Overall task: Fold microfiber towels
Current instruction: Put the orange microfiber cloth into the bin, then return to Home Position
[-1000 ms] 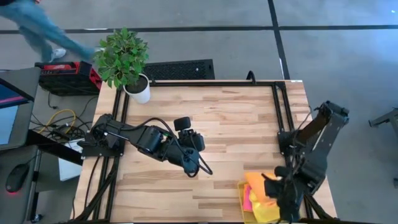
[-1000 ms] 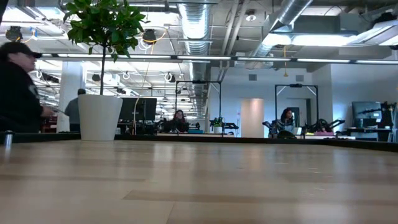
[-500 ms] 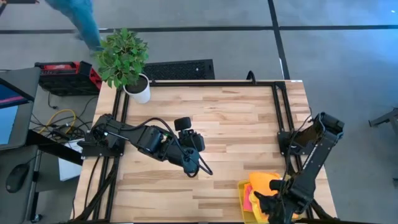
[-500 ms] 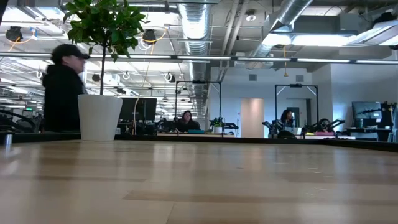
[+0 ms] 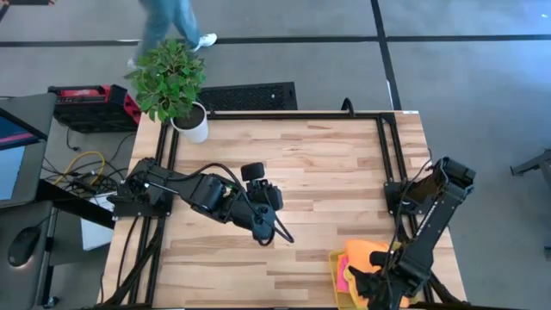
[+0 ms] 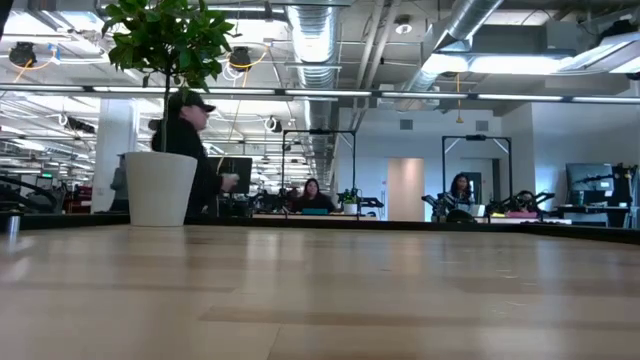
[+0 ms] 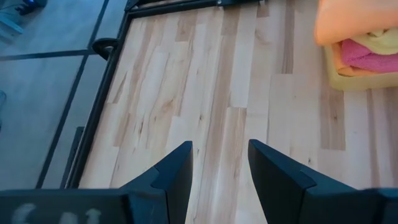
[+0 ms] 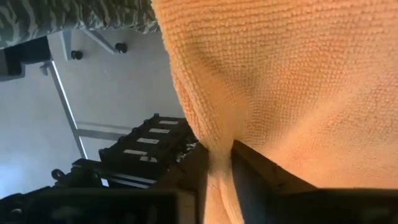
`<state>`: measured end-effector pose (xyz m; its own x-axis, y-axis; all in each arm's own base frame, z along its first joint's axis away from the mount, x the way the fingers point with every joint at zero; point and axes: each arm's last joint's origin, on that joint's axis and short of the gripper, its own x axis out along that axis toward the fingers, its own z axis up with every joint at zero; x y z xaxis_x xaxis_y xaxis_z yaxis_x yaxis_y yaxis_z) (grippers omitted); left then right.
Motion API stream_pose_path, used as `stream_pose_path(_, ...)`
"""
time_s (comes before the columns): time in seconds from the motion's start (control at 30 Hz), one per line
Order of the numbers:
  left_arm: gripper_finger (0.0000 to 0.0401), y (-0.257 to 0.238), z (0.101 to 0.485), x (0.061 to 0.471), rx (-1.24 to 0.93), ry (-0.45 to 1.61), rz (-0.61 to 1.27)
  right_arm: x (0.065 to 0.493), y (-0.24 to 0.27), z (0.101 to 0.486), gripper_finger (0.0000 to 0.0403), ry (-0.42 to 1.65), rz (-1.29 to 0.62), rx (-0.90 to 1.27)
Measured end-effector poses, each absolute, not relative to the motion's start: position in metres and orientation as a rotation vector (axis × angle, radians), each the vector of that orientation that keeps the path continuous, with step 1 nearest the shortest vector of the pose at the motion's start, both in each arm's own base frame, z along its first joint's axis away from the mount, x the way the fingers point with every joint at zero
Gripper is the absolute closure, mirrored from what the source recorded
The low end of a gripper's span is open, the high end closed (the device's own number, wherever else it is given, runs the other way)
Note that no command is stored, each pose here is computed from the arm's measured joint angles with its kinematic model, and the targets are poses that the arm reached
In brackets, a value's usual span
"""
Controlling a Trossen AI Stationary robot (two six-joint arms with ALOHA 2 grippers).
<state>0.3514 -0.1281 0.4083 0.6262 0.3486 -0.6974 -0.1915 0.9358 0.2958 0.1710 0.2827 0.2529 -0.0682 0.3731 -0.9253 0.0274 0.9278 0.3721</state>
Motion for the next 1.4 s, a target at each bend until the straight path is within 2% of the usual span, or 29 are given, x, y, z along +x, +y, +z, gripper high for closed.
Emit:
stream_pose_path(0.33, 0.0252, -0.129, 0.407, 0.351, 0.162, 0.855, 0.292, 0.177, 0.279, 0.253, 0.0206, 1.637, 0.271, 0.35)
stream_pose_path(0.47, 0.0252, -0.131, 0.406, 0.35, 0.163, 0.905, 0.177, 0.181, 0.276, 0.253, 0.0181, 1.668, 0.281, 0.38)
stream_pose_path(0.53, 0.0252, -0.131, 0.406, 0.35, 0.16, 0.907, 0.184, 0.182, 0.274, 0.255, 0.0179, 1.694, 0.294, 0.399)
stream_pose_path(0.63, 0.0262, -0.13, 0.406, 0.346, 0.184, 0.919, 0.21, 0.182, 0.268, 0.261, 0.0195, 1.734, 0.321, 0.436)
stream_pose_path(0.7, 0.0279, -0.127, 0.409, 0.342, 0.192, 0.921, 0.222, 0.182, 0.262, 0.266, 0.0223, 1.751, 0.321, 0.449)
stream_pose_path(0.9, 0.0368, -0.114, 0.43, 0.314, 0.256, 0.921, 0.269, 0.179, 0.23, 0.294, 0.0373, 1.705, 0.319, 0.456)
stream_pose_path(0.93, 0.0383, -0.112, 0.433, 0.309, 0.256, 0.92, 0.277, 0.179, 0.222, 0.3, 0.0386, 1.663, 0.309, 0.444)
stream_pose_path(1.13, 0.0397, -0.093, 0.459, 0.273, 0.216, 0.878, 0.34, 0.174, 0.171, 0.341, 0.0374, 1.257, 0.196, 0.33)
stream_pose_path(1.3, 0.04, -0.081, 0.478, 0.245, 0.168, 0.809, 0.337, 0.159, 0.125, 0.376, 0.0396, 0.944, 0.126, 0.216)
stream_pose_path(1.4, 0.0401, -0.075, 0.488, 0.23, 0.137, 0.767, 0.345, 0.142, 0.1, 0.395, 0.0393, 0.784, 0.116, 0.163)
